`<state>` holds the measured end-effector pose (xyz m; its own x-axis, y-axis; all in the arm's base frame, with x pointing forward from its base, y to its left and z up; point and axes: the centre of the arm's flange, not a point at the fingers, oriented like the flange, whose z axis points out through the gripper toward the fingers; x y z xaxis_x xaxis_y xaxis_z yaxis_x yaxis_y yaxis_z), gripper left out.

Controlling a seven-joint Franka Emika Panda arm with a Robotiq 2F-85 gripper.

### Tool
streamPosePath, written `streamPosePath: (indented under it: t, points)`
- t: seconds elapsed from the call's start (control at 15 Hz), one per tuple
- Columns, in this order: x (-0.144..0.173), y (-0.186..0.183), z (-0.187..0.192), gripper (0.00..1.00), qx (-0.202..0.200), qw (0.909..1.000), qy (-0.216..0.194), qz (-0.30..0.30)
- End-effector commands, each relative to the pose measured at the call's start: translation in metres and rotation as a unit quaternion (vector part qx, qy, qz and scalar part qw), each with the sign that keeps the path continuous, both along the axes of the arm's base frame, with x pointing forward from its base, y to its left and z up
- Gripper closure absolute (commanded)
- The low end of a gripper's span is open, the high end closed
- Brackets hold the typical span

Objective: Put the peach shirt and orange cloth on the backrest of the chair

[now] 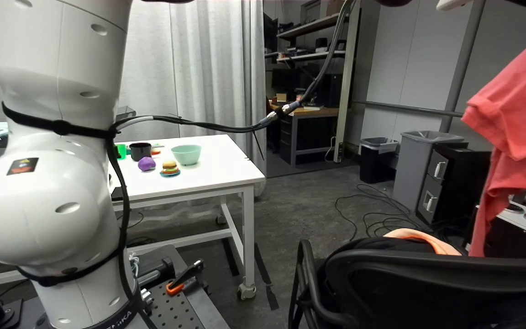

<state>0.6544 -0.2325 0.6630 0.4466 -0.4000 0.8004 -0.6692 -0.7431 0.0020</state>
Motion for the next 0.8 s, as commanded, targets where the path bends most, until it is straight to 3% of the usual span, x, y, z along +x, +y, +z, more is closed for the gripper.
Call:
streamPosePath:
  t: [0.0,0.27,0.73]
  points:
    - [-0.015,0.031,-0.001,1.0,0.03,0.9985,0.007,0.046]
    - [-0.025,0.02,-0.01,1.0,0.045,0.9984,0.018,0.029]
    - [-0.054,-0.062,-0.005,1.0,0.035,0.9984,0.016,-0.042]
